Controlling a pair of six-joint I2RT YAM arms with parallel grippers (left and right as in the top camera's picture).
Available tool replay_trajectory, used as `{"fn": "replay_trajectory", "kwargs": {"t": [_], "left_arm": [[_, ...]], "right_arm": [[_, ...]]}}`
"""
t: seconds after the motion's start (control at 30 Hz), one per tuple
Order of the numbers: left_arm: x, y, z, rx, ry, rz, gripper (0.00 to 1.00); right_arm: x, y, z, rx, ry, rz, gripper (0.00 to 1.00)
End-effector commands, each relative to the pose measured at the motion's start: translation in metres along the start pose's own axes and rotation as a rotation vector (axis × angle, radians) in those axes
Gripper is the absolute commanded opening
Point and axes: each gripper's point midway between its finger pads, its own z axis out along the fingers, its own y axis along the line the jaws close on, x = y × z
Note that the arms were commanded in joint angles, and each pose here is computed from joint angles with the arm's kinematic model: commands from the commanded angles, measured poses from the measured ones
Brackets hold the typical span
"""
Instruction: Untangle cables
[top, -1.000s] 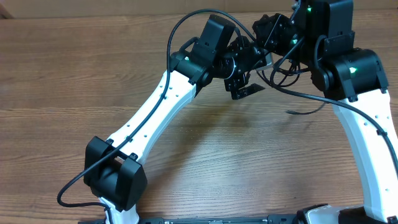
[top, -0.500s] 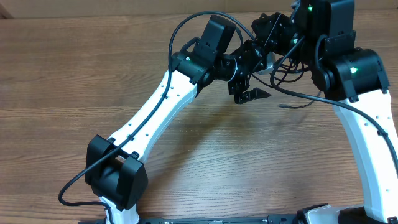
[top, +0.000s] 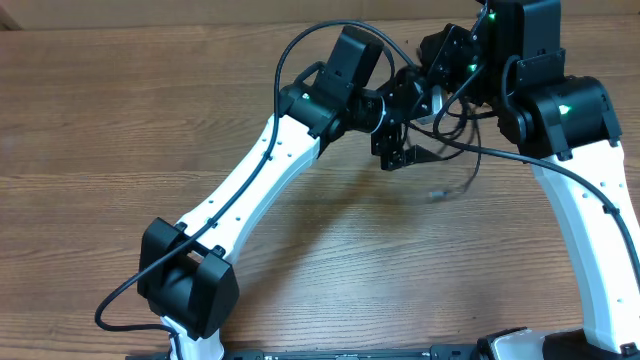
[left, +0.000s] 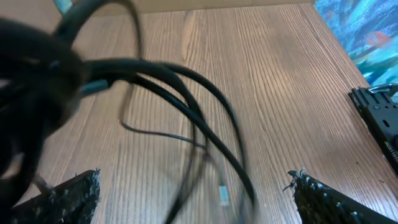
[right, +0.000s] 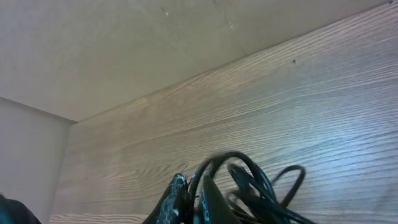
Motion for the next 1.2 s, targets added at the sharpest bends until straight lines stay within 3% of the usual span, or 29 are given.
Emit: {"fn": "replay_trajectory", "kwargs": {"t": [0.0,0.53,0.93,1.17], "left_arm": [[-0.008,-0.007,0.001,0.025,-0.023,0.009,0.99],[0.010,-0.004,0.000,-0.013,0.063,-0.036,1.00],[0.011,-0.004,0.000,-0.011,0.063,-0.037,1.00],[0.024,-0.003,0.009,0.004,0.083,-0.062,0.99]], "right_arm": [[-0.005,0.005,-0.002,-0.006,-0.022,-0.016,0.07],[-0.034,-0.037,-0.008,0.069,-0.085,0.051,0.07],[-0.037,-0.041,-0.007,0.075,-0.088,0.057,0.07],[-0.031,-0.012,-0.007,-0.082,-0.036,0.048,0.07]]}}
